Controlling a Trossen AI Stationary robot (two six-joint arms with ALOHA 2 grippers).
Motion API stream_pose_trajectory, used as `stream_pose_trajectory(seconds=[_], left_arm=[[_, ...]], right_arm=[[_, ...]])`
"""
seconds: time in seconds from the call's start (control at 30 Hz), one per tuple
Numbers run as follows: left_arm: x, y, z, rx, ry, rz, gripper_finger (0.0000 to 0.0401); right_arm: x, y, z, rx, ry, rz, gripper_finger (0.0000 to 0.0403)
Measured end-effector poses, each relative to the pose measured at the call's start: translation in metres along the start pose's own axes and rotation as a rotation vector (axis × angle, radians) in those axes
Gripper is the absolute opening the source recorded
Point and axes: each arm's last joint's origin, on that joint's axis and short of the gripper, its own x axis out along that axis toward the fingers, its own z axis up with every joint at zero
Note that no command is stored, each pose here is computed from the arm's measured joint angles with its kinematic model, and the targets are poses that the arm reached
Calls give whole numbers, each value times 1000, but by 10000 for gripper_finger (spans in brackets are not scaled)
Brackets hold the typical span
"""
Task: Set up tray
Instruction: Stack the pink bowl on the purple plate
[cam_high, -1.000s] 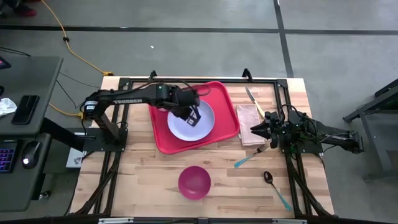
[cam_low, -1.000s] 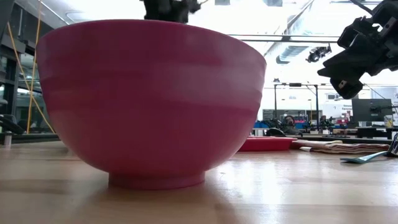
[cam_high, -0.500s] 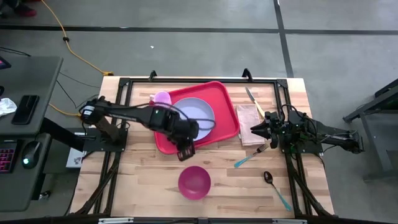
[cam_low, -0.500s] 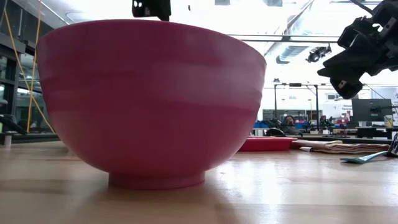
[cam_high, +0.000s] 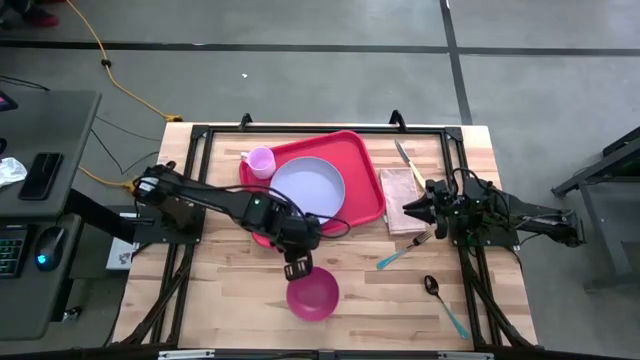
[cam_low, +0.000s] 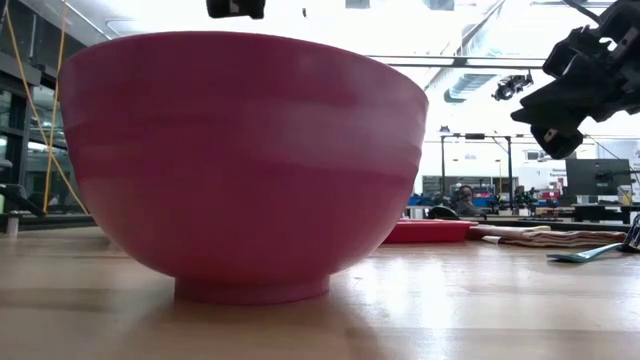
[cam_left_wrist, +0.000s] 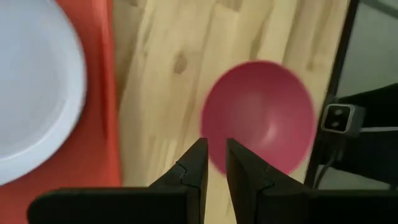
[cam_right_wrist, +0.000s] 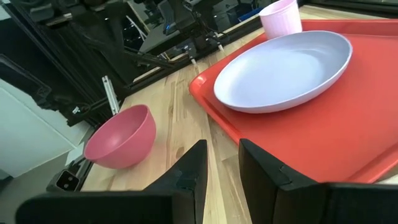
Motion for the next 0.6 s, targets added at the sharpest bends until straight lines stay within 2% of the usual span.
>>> stream_pose_trajectory(seconds=[0.17, 0.23, 0.6], left_arm=[[13, -6, 1, 12, 11, -13, 85], [21, -5, -2, 13, 53, 15, 85], [35, -15, 5, -22, 64, -103, 85]], right_arm=[[0, 1, 0, -1, 8, 20, 71], [0, 1, 0, -1, 9, 20, 71], [0, 1, 0, -18, 14, 30, 71]])
